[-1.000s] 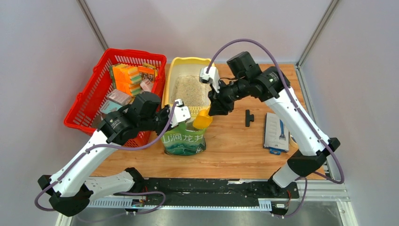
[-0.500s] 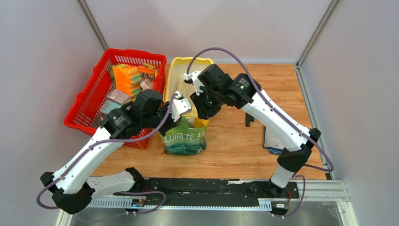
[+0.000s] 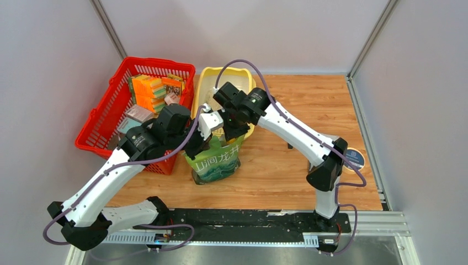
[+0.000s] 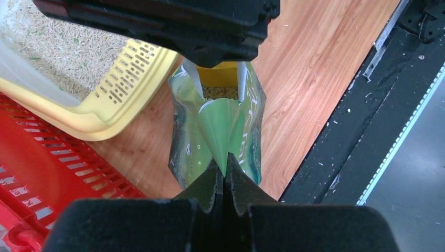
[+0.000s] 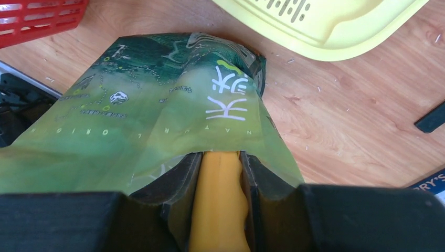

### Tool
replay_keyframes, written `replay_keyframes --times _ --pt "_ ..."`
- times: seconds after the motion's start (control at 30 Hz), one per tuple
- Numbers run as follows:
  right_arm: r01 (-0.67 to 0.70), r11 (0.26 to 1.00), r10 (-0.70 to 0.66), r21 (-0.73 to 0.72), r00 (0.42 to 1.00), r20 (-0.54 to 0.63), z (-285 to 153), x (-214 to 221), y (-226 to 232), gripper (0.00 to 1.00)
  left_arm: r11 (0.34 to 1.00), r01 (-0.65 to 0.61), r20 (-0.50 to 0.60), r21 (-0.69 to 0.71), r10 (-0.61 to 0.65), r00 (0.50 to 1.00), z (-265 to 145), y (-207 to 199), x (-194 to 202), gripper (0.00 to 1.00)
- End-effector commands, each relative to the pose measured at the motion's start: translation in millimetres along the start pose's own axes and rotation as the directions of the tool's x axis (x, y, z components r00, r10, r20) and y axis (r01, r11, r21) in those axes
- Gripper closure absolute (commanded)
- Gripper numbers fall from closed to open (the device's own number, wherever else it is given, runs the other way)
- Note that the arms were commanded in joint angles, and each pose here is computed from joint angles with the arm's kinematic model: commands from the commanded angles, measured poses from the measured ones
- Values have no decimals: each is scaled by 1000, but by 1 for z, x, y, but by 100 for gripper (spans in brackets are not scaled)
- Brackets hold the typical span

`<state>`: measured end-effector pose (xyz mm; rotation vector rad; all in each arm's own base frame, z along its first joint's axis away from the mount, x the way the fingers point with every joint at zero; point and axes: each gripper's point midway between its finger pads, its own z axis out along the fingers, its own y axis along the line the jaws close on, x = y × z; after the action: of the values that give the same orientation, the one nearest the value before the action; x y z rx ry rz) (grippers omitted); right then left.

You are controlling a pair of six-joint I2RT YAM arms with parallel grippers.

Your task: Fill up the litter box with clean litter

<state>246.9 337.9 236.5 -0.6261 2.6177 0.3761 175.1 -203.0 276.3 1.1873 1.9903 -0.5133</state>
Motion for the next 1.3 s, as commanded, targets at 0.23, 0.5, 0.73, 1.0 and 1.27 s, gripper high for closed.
replay_keyframes --times 0.23,0.5,0.73,1.0,1.27 --pt "-3 997 18 78 981 -193 47 55 -17 100 996 -84 444 -10 79 893 -53 -10 -100 100" --pt "-284 952 272 -113 956 -110 90 82 -7 100 997 -81 424 2 72 903 -48 -12 -91 100" --pt "-262 843 276 -470 960 -40 63 40 26 100 994 -105 393 -2 97 914 -44 -12 -81 100" --pt "-191 698 284 -690 958 22 6 -19 19 100 982 -178 334 -57 187 924 -46 -3 -69 100" --pt "-218 552 331 -805 943 -28 -40 -33 11 100 941 -321 271 -107 338 901 -58 7 -79 100"
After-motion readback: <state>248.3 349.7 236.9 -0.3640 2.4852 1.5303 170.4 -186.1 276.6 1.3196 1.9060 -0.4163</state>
